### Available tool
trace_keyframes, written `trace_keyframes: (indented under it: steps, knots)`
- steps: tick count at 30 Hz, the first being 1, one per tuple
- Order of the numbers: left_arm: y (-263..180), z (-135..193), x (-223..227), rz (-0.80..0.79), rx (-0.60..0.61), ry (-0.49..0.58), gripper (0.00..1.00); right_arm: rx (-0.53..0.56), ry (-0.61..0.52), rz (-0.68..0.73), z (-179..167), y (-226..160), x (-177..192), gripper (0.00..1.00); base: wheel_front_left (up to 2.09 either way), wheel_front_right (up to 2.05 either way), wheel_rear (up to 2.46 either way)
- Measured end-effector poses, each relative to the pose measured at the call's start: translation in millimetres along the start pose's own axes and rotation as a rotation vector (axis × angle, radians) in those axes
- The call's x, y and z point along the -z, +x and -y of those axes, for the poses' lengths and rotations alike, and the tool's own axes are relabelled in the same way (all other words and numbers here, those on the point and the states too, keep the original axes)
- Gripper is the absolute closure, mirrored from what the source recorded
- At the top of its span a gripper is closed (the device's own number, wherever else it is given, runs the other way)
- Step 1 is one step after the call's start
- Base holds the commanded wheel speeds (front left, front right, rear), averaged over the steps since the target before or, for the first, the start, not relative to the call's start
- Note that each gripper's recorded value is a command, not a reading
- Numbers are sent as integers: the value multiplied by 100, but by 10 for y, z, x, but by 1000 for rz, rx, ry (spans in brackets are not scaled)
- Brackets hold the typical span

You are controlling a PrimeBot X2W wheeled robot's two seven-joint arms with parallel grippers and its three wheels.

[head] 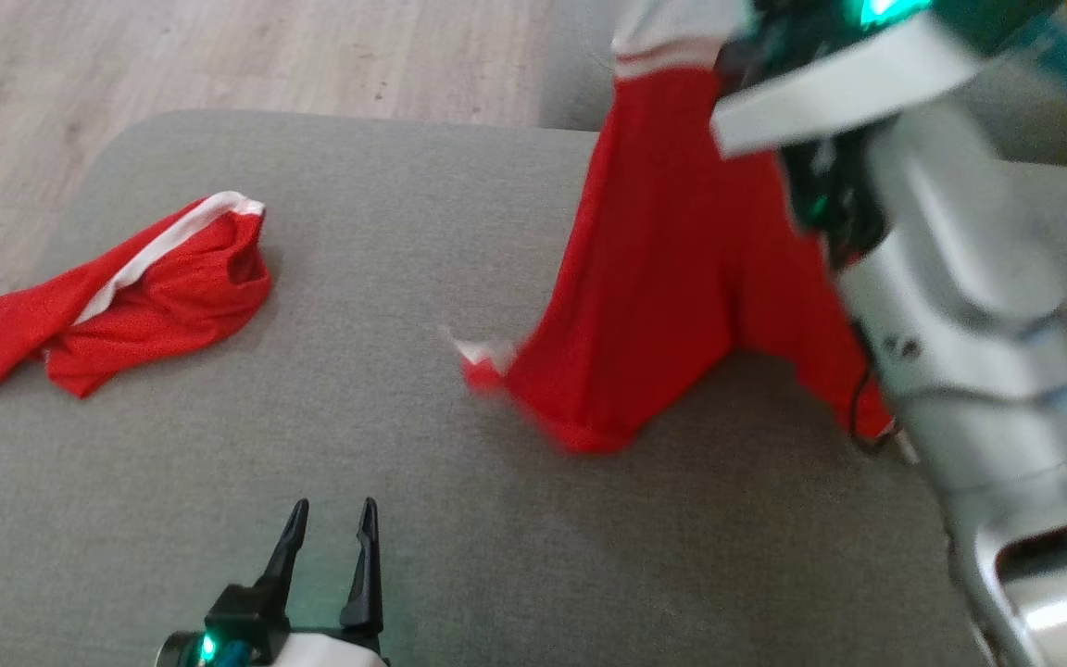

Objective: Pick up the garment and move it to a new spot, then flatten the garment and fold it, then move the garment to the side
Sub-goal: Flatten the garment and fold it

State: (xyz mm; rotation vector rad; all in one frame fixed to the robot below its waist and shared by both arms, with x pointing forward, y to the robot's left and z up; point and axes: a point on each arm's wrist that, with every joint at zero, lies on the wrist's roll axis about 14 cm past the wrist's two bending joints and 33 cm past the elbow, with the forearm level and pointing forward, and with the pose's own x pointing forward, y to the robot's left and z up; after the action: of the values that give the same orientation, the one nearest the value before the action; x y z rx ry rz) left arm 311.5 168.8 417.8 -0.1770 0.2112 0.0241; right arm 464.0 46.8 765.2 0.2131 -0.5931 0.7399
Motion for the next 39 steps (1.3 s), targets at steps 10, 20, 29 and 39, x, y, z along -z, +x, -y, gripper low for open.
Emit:
trace_keyframes:
  steps: [10, 20, 29, 39]
  knots:
    - [83, -23, -32, 4, -3, 7, 0, 221, -65, 105, 776, -204, -372, 100, 0, 0, 0]
    - [241, 255, -12, -11, 83, 17, 0, 658, 5, -491, 1339, -2751, 1238, 100, 0, 0, 0]
    - [282, 326, -5, -15, 108, 25, 0, 797, -6, -625, 1369, -3518, 1360, 100, 0, 0, 0]
    - [256, 277, -2, -15, 92, 23, 0, 741, -48, -536, 1482, -3063, 1222, 100, 0, 0, 0]
